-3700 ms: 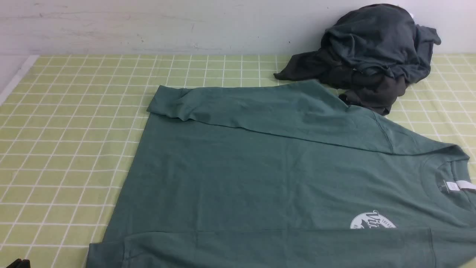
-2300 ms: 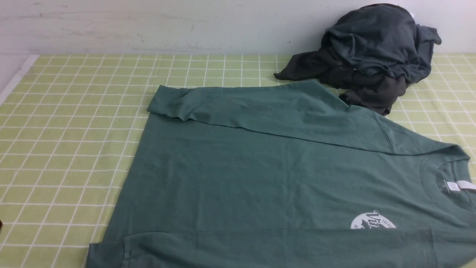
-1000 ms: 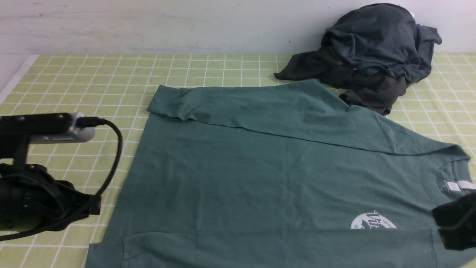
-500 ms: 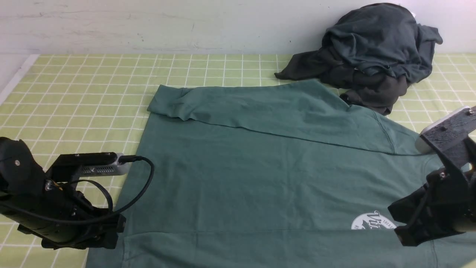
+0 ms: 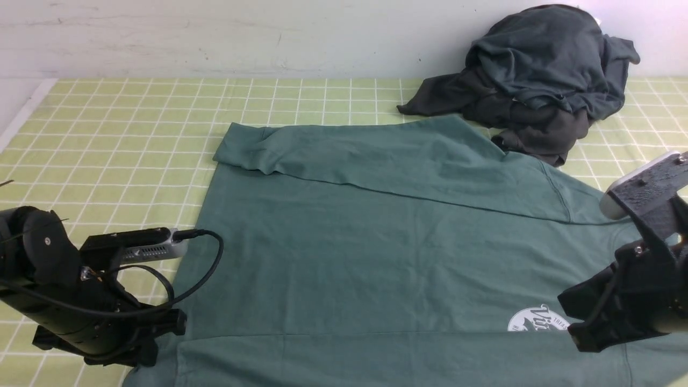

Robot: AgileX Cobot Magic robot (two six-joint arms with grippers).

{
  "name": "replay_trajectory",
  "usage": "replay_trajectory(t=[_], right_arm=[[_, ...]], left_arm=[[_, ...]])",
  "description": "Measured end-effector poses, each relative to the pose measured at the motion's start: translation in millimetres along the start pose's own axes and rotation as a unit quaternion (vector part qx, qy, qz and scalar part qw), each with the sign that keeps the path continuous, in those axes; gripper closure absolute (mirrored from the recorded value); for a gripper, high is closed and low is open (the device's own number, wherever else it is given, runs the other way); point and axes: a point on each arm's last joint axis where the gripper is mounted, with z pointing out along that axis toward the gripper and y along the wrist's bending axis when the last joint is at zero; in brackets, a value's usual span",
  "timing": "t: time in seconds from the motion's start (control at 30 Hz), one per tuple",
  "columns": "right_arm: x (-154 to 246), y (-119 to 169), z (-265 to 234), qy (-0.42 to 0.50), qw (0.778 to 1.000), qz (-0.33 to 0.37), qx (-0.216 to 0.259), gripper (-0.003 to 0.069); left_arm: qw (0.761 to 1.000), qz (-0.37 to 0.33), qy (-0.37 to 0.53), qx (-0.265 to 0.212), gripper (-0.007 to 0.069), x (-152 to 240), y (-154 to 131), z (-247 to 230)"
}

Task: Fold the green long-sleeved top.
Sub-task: Use the left arm to clamp the cuff closest to it, then use the left arm to drag and place the cuff at the centered position on the left edge of the fabric

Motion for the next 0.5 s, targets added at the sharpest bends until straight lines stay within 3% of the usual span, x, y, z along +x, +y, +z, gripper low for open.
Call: replay_trajectory(t=[0.27, 0.5], right_arm=[[0, 0, 0, -0.002, 1.000, 0.000, 0.000, 0.0673], [-1, 0, 0, -0.003, 1.000, 0.000, 0.001, 0.0673]], left_arm=[[0.995, 0.037, -0.091, 0.029, 0.0588, -13, -16, -63], [0.968, 0.081, -0.232, 0.046, 0.0588, -41, -30, -116]])
